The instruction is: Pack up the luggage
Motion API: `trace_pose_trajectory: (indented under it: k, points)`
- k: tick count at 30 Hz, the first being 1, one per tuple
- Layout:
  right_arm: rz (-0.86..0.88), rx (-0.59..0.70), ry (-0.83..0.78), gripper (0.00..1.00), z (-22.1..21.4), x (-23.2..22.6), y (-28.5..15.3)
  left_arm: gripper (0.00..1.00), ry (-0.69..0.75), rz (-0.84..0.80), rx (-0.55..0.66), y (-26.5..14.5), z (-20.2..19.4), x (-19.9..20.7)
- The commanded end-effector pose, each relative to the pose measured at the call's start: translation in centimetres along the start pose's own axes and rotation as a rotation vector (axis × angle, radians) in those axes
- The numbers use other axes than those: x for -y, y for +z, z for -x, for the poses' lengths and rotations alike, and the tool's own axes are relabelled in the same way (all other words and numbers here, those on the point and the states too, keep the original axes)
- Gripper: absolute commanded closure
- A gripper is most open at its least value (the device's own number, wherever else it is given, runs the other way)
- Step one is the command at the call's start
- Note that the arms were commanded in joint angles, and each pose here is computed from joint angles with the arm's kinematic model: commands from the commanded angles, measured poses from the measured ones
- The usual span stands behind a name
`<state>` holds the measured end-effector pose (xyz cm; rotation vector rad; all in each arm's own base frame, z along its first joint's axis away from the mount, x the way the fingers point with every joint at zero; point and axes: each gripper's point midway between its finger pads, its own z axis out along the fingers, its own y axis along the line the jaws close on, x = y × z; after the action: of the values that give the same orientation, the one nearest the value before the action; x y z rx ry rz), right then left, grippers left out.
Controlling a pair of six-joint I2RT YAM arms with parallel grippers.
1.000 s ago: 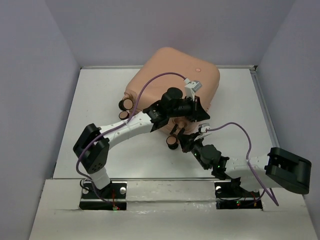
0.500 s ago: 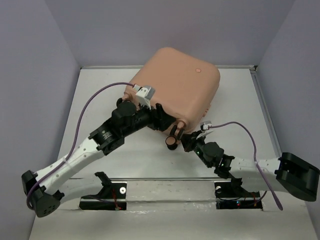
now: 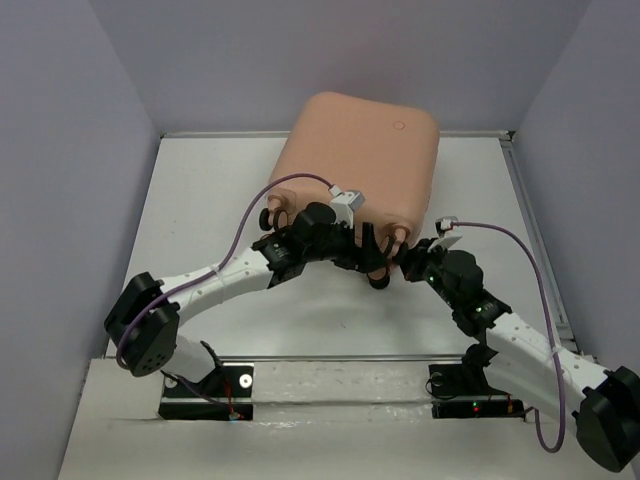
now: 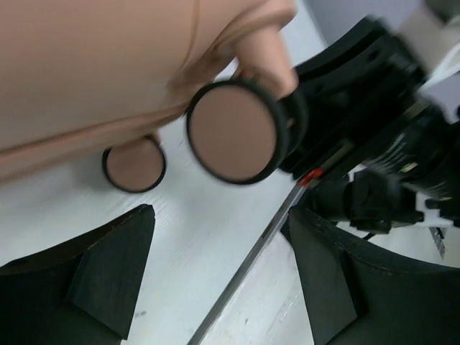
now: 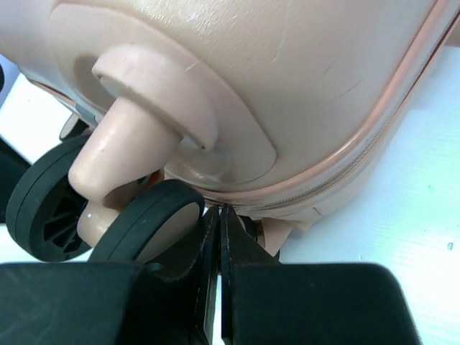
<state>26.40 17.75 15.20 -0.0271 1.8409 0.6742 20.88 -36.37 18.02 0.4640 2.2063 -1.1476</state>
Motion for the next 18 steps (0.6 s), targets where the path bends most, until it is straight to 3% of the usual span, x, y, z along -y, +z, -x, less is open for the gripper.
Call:
trace_pose_trajectory:
  k: [1,11,16,18]
  points:
    - [0.09,0.035,-0.009,0.93,1.9,-2.1,-0.1,0.15,0.056,-0.216,0.122,1.5,5.7,6.1]
    - [0.168,0.12,0.211,0.93,-0.7,-1.7,-1.3,0.27,0.037,-0.358,0.07,8.7,8.7,10.2]
    - [0.173,0.125,0.18,0.93,-0.7,-2.6,-0.7,0.28,0.053,-0.363,0.035,9.8,8.5,10.6]
    - [0.105,0.114,0.162,0.93,-0.7,-1.6,-0.4,0.28,0.089,-0.273,0.058,9.2,8.9,9.3]
